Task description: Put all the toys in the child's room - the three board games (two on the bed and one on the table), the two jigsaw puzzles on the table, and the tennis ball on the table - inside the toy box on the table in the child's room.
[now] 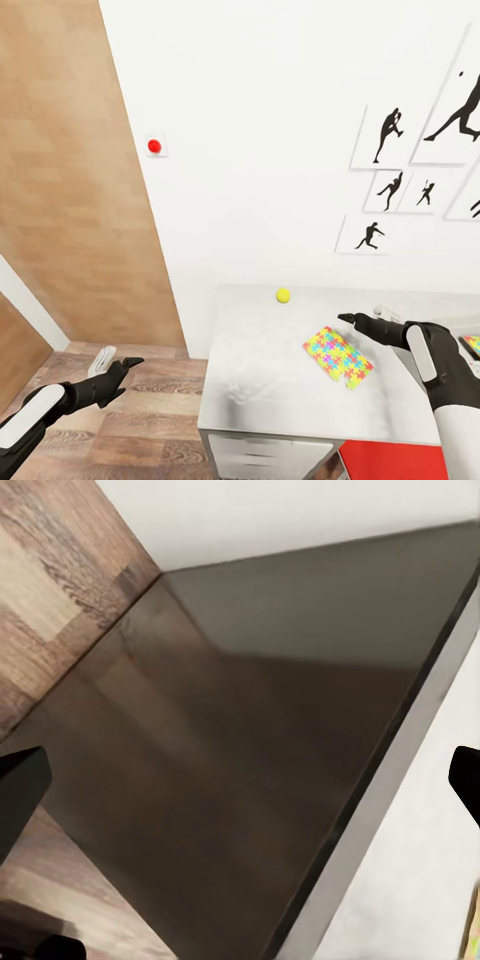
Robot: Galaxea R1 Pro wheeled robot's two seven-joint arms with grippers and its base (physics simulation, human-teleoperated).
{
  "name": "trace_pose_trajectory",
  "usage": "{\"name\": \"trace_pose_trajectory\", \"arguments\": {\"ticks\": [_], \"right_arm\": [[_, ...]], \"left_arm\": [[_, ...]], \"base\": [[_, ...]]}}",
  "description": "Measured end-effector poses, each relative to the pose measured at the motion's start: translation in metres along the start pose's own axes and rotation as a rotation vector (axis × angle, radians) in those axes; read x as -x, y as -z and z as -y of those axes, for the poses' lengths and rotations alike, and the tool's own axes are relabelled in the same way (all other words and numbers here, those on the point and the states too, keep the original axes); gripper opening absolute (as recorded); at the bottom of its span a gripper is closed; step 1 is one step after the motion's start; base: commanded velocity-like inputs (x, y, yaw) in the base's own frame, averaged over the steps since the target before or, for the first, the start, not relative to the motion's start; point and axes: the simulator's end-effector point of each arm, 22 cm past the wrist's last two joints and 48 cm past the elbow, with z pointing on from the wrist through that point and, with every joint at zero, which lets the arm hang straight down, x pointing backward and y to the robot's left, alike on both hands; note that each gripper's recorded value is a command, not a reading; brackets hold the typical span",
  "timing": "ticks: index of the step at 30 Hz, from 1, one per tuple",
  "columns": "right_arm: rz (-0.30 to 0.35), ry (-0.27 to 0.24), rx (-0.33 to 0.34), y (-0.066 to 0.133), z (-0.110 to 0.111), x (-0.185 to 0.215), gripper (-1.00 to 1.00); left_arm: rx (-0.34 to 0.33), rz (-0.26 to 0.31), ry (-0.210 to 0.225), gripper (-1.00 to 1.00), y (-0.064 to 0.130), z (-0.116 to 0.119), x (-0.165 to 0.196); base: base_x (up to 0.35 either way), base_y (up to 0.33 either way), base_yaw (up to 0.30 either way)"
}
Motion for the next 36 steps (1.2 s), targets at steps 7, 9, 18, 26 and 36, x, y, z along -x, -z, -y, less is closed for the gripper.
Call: {"name": "trace_pose_trajectory", "arguments": {"ticks": [7,9,18,26,36], "right_arm": [[0.004,0.003,-0.009,-0.002,0.005,0.004,1.0],[0.003,0.003,-0.013,-0.002,0.007,0.005,1.0],[-0.008,0.0,-0.04,-0.004,0.023,0.002,1.0],[-0.038,-0.024,-0.06,-0.017,0.039,-0.015,1.0],[-0.042,-0.027,-0.07,-0.023,0.046,-0.02,1.0]], "left_arm": [[0.01,-0.006,0.004,1.0,-0.003,-0.005,-0.002],[0.012,-0.007,0.006,1.0,-0.004,-0.006,-0.002],[0.023,-0.016,0.01,1.0,-0.008,-0.012,-0.005],[0.033,-0.022,0.015,1.0,-0.011,-0.018,-0.007],[0.046,-0.031,0.021,1.0,-0.015,-0.025,-0.01]], "base": [[0.0,0.0,0.0],[0.0,0.0,0.0],[0.0,0.0,0.0],[0.0,0.0,0.0],[0.0,0.0,0.0]]}}
